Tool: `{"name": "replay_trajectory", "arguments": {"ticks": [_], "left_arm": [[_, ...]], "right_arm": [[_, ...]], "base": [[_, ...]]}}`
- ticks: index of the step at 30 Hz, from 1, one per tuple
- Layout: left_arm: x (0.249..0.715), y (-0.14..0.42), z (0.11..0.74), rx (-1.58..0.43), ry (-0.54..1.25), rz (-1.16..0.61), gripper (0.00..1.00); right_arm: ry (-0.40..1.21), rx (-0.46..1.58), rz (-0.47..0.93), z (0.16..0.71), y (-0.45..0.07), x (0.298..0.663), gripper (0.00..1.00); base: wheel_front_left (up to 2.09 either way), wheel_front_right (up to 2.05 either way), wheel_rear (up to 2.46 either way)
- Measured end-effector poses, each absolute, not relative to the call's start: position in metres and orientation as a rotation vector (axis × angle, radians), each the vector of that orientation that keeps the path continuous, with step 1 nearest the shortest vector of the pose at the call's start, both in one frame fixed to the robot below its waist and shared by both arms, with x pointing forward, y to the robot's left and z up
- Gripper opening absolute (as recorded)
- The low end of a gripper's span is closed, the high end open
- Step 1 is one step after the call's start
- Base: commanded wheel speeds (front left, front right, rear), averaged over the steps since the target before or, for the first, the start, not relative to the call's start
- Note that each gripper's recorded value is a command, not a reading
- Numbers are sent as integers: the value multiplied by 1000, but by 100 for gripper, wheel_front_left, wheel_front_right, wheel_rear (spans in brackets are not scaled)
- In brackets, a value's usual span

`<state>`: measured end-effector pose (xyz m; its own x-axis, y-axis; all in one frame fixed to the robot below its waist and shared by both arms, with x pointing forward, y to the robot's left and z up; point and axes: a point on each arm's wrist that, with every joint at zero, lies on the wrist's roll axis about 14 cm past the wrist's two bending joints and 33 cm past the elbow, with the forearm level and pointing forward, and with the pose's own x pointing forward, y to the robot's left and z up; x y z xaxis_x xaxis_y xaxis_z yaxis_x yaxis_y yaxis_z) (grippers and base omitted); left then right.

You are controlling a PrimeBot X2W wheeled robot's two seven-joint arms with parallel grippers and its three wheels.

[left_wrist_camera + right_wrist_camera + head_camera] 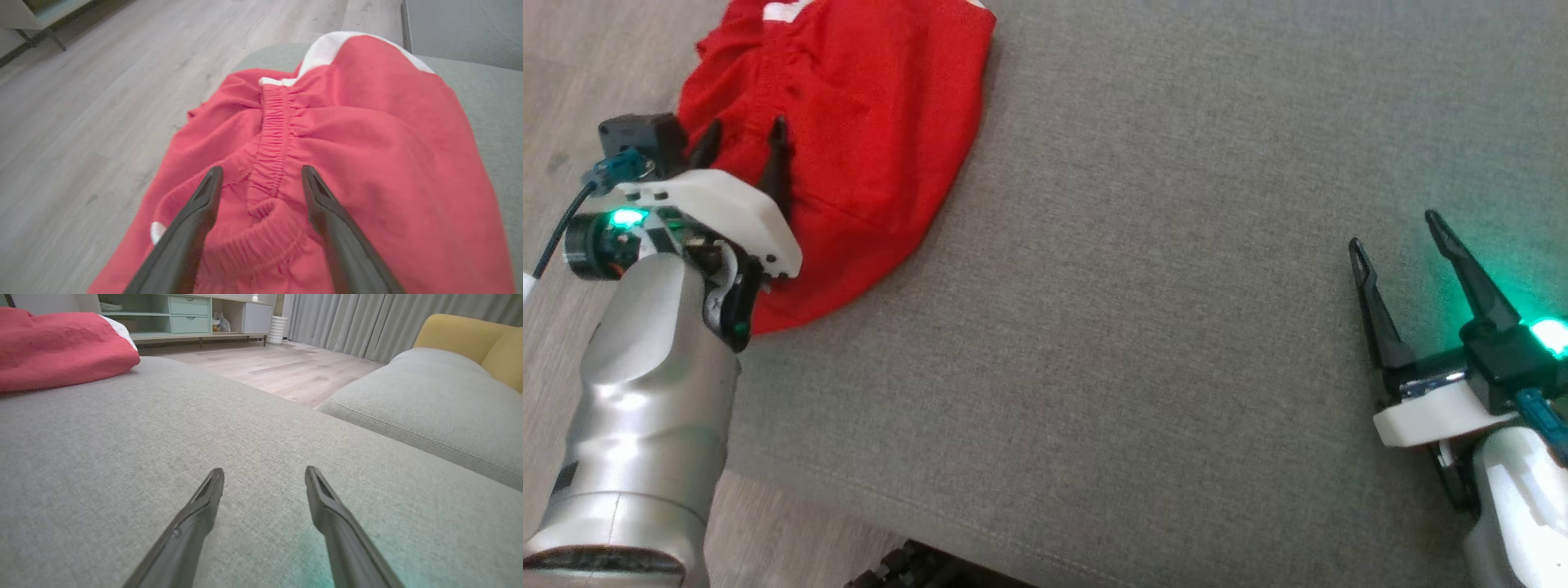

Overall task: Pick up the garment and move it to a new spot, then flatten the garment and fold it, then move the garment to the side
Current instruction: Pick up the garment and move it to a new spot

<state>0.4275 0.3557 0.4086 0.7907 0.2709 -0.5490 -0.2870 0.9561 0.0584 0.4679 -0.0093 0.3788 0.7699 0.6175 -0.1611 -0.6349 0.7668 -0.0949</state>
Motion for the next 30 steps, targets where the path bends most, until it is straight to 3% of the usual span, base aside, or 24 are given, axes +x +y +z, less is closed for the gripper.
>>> {"name": "replay_trajectory", "arguments": {"ticks": [7,8,9,10,16,23,30], "left_arm": [[438,331,383,-63,653,213,100],[438,330,381,-56,660,203,55],[438,330,379,-50,661,196,19],[439,330,379,-44,653,190,0],[459,332,403,22,546,143,0],[498,329,479,135,318,51,0],[542,276,569,254,117,-131,0]], "right_arm": [[113,-132,660,375,-15,476,100],[112,-131,657,374,-16,477,100],[110,-131,654,374,-16,479,100],[106,-130,650,375,-17,480,100],[93,-131,625,381,-22,485,100],[92,-98,567,398,-28,478,100],[51,-52,454,432,-52,467,100]], "base": [[0,0,0],[0,0,0],[0,0,0],[0,0,0],[0,0,0],[0,0,0],[0,0,0]]}}
